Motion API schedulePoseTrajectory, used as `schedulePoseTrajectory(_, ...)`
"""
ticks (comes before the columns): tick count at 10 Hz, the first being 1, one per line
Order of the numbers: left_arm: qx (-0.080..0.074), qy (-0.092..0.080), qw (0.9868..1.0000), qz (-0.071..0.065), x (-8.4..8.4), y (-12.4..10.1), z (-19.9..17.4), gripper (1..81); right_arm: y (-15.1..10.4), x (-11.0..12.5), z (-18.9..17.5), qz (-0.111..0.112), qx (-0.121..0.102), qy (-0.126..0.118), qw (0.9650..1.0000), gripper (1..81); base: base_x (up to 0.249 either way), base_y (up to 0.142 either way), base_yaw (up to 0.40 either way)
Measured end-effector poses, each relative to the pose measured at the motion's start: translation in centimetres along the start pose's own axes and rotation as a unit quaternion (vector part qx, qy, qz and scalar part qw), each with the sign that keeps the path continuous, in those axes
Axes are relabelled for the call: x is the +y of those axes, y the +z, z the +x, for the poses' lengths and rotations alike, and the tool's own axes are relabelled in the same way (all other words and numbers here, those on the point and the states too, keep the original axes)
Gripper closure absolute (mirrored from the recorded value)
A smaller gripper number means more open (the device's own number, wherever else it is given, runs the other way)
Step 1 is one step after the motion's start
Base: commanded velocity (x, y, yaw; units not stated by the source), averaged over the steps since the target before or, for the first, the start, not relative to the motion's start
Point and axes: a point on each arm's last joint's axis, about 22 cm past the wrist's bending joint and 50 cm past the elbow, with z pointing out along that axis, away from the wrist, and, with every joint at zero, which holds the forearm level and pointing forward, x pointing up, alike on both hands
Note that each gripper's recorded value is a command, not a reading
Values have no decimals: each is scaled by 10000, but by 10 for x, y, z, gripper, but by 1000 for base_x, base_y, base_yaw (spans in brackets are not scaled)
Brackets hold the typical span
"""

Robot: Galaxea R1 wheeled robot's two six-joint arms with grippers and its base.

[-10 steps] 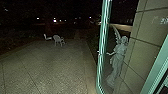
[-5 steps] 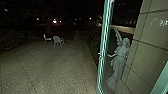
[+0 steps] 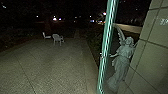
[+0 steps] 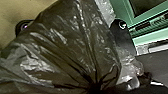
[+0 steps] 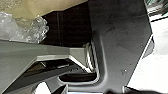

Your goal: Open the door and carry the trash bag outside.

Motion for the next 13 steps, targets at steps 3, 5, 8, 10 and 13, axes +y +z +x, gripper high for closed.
schedulePoseTrajectory(3,6,2,10000,10,-1,0,1,811,-2,7,6,-31,37,-12,10000,10,112,0,0)
schedulePoseTrajectory(5,-1,0,10000,-10,2,1,1,811,0,-1,3,16,13,-10,10000,10,113,0,0)
schedulePoseTrajectory(8,-9,-3,10000,-25,4,1,0,811,0,2,2,-21,2,-19,10000,10,114,0,0)
schedulePoseTrajectory(10,-13,-4,10000,-20,3,1,0,811,0,1,3,-18,-3,-18,10000,10,115,0,0)
schedulePoseTrajectory(13,-12,-6,10000,-31,5,1,0,811,-1,9,6,-101,14,-25,9999,10,118,0,0)
